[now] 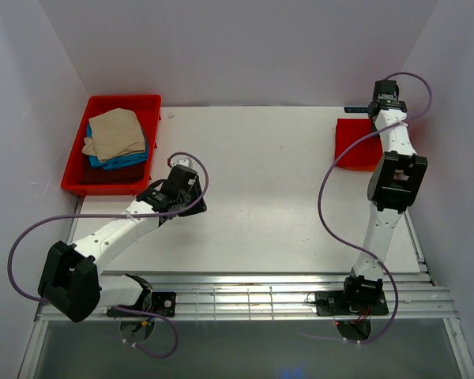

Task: Fold and stack the t-shirts
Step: Neatly place the folded tshirt to the corner

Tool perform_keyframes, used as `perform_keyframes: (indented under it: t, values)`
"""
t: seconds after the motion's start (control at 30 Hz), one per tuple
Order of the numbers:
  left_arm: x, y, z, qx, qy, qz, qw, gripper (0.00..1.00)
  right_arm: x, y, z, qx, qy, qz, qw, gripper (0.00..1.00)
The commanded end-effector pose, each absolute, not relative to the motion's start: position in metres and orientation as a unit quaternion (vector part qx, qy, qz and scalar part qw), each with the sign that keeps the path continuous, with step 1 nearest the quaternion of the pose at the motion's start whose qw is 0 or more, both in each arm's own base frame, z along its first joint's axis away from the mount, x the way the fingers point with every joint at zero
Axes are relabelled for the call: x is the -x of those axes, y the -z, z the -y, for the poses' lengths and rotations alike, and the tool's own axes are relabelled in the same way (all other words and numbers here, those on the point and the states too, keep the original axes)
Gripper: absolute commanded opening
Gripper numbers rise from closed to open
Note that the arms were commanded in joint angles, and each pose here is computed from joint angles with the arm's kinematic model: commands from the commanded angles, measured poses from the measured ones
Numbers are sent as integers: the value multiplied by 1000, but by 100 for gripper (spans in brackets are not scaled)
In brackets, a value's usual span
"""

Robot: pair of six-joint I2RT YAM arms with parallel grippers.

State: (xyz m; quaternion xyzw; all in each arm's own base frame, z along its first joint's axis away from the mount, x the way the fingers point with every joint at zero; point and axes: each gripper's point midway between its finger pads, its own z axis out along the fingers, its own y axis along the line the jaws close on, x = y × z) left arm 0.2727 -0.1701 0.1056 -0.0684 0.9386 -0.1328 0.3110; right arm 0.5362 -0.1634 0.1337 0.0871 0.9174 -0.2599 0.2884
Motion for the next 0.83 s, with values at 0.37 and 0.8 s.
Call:
perform_keyframes:
  t: [0.37,0.8]
  values:
    - [-280,-121,165,83,129,-930,333,52,-512,-189,190,-147,267,-887,348,73]
    - [-356,-207,156,66,130,-890,432,54,-453,-295,-48,35,58,-869,490,71]
